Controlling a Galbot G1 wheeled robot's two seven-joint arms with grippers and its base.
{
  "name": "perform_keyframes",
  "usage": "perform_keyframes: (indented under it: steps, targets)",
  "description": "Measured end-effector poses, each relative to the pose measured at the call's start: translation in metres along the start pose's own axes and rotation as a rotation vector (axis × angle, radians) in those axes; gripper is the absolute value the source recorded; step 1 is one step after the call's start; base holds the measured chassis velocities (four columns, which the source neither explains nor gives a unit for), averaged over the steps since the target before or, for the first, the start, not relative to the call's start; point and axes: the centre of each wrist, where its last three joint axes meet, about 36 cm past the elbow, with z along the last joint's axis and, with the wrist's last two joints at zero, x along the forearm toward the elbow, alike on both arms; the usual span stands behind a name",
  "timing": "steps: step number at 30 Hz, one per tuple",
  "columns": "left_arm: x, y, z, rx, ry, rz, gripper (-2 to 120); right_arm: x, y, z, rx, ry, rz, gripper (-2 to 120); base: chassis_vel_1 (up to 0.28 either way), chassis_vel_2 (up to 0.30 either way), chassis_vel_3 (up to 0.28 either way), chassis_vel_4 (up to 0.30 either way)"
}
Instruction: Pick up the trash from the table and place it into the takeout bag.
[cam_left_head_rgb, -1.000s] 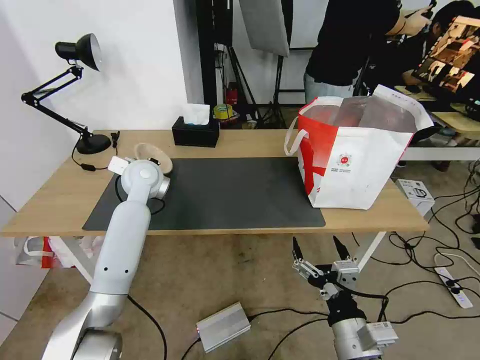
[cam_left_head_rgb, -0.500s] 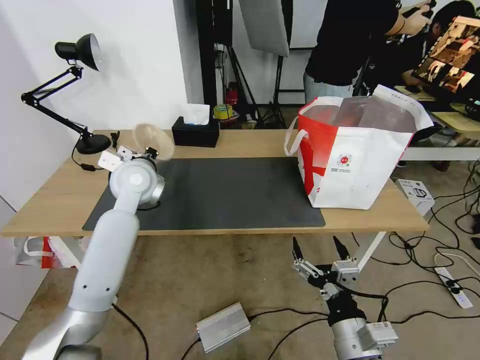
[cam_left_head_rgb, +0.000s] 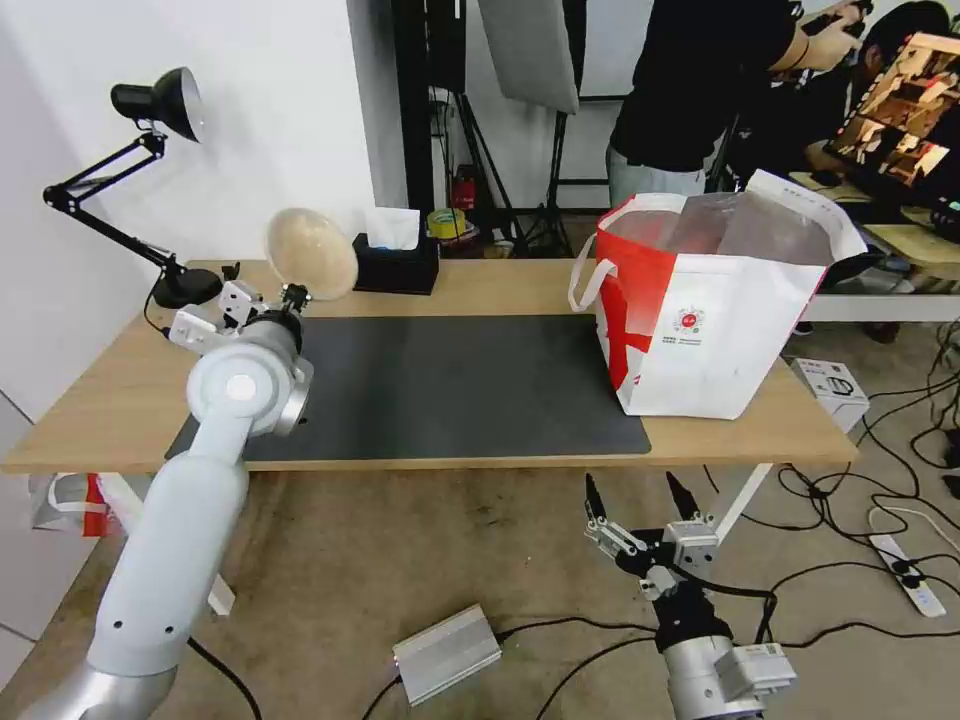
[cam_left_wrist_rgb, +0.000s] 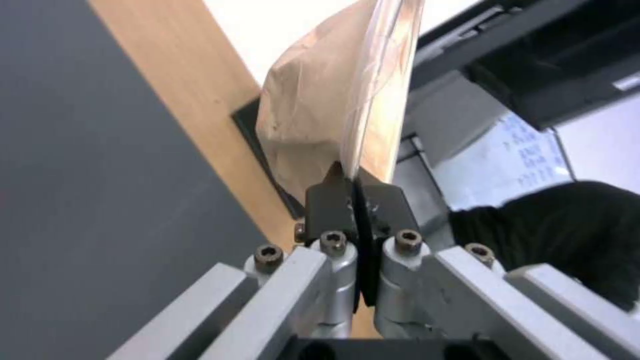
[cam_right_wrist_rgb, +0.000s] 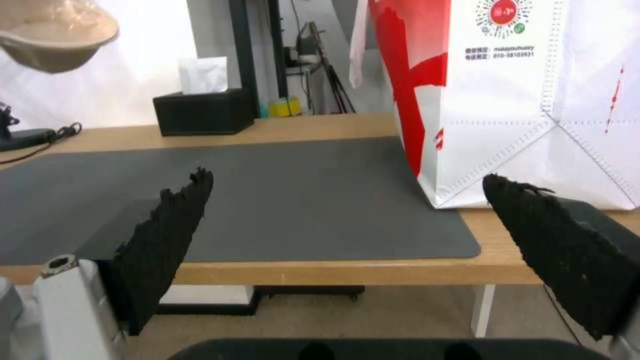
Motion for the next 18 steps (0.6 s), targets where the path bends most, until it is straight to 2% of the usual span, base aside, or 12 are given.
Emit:
perform_keyframes:
  steps: [8,11,12,14,18]
  targets:
    - [0.004,-0.025,0.011,-0.018,0.033,0.12,0,0.0,0.0,0.0,0.0,0.0,0.0,100,0.0,0.0,0.0,0.0]
    - [0.003,-0.03,0.013,-0.023,0.039,0.138,0,0.0,0.0,0.0,0.0,0.0,0.0,100,0.0,0.0,0.0,0.0]
    - [0.002,-0.038,0.015,-0.03,0.047,0.165,0,0.0,0.0,0.0,0.0,0.0,0.0,100,0.0,0.0,0.0,0.0]
    - [0.002,-0.041,0.017,-0.034,0.052,0.177,0,0.0,0.0,0.0,0.0,0.0,0.0,100,0.0,0.0,0.0,0.0]
    - [-0.003,-0.066,0.027,-0.049,0.073,0.245,0,0.0,0.0,0.0,0.0,0.0,0.0,100,0.0,0.0,0.0,0.0]
